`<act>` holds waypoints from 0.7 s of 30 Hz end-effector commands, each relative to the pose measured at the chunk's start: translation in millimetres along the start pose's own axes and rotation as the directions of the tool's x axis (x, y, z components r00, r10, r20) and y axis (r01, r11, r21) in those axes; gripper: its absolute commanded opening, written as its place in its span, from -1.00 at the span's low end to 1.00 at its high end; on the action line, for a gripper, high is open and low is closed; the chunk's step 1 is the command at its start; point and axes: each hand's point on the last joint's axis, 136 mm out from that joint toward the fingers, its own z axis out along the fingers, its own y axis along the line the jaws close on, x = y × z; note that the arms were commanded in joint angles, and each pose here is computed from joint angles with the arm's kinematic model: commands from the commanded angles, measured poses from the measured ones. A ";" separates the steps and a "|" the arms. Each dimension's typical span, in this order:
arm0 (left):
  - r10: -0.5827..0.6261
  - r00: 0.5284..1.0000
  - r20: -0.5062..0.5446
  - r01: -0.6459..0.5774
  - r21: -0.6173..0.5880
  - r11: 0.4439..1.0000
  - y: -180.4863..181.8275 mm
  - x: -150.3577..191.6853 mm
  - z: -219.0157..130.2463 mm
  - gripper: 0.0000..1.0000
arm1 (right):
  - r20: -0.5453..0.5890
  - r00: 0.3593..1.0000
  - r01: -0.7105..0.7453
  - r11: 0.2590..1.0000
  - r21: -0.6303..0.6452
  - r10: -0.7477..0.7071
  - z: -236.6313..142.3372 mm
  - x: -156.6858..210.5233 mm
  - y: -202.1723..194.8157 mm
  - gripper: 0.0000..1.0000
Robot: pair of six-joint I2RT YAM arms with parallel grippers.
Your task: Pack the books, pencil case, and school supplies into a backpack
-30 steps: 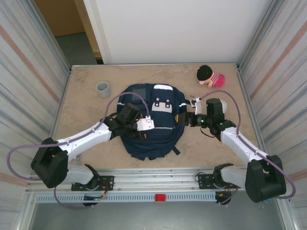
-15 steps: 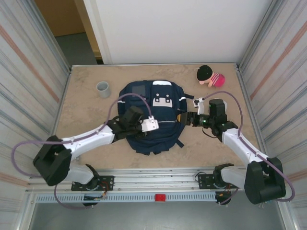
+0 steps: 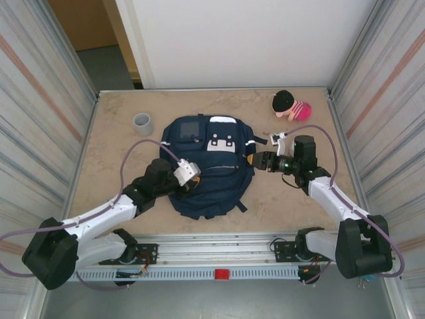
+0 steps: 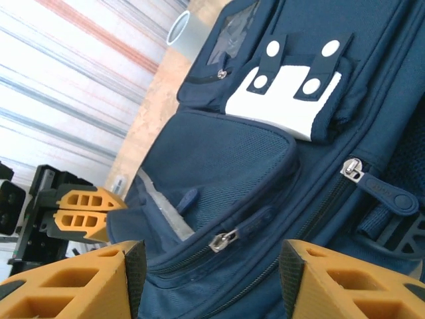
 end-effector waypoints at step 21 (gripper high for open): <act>-0.237 0.943 0.233 0.219 0.102 0.970 5.9 -26.6 -30.9 -1.00 | -0.030 1.000 -0.010 0.991 -0.133 0.006 24.7 -29.0 4.2 0.13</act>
